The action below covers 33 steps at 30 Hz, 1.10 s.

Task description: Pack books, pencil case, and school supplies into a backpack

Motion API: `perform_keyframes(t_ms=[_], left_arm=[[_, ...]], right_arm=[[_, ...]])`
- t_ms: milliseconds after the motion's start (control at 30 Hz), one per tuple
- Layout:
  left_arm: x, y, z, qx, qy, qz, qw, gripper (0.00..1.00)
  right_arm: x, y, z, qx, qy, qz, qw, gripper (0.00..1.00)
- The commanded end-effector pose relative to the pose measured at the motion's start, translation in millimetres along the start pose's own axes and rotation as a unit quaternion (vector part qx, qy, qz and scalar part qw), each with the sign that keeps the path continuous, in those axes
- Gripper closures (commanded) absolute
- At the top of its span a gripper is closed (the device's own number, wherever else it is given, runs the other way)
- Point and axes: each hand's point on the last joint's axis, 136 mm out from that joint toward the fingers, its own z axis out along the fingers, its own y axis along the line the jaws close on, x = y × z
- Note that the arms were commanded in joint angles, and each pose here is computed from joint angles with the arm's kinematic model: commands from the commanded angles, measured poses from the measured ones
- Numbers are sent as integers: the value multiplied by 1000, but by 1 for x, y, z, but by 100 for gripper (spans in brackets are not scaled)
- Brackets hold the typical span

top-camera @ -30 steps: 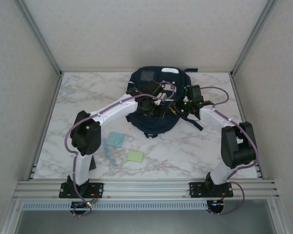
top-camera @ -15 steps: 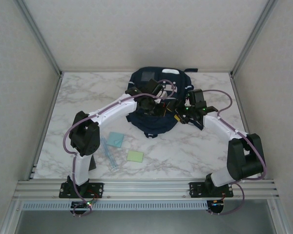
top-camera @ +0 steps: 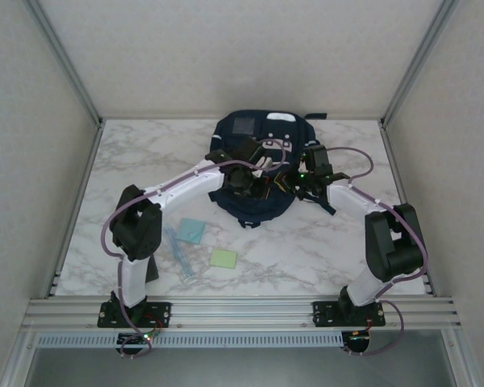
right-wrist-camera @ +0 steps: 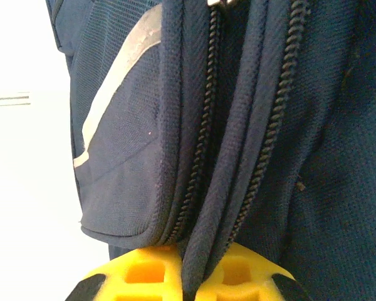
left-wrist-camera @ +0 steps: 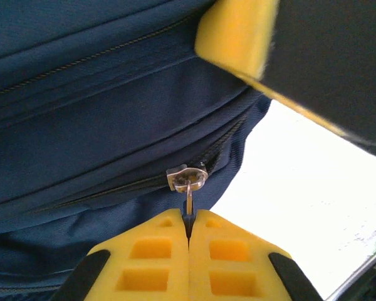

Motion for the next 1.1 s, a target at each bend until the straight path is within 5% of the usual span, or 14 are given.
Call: perform_keyframes(t_ms=[0, 200, 400, 467, 667, 700, 833, 867, 1067], left_arm=[[15, 38, -38, -44, 14, -4, 999, 100], [44, 116, -48, -105, 59, -65, 991, 100], [30, 178, -75, -186, 10, -121, 975, 100], [17, 171, -85, -176, -22, -121, 977, 100], [-3, 59, -99, -38, -72, -24, 996, 100], [-3, 42, -98, -21, -73, -12, 997, 100], [-14, -1, -86, 39, -82, 2, 996, 100], [-17, -6, -80, 44, -81, 6, 996, 100], [-37, -22, -56, 50, -77, 23, 995, 100]], right_arm=[[-32, -5, -23, 38, -79, -42, 995, 100], [-45, -10, -43, 47, -97, -50, 993, 100], [-57, -16, -56, 67, -108, -64, 990, 100], [-67, -19, -61, 78, -120, -69, 987, 100], [-99, -7, -62, 83, -122, -75, 986, 100], [-100, -4, -63, 83, -118, -75, 987, 92], [-87, 5, -77, 74, -102, -71, 990, 27], [-83, 7, -83, 71, -99, -71, 990, 19], [-39, -2, -115, 60, -82, -61, 993, 11]])
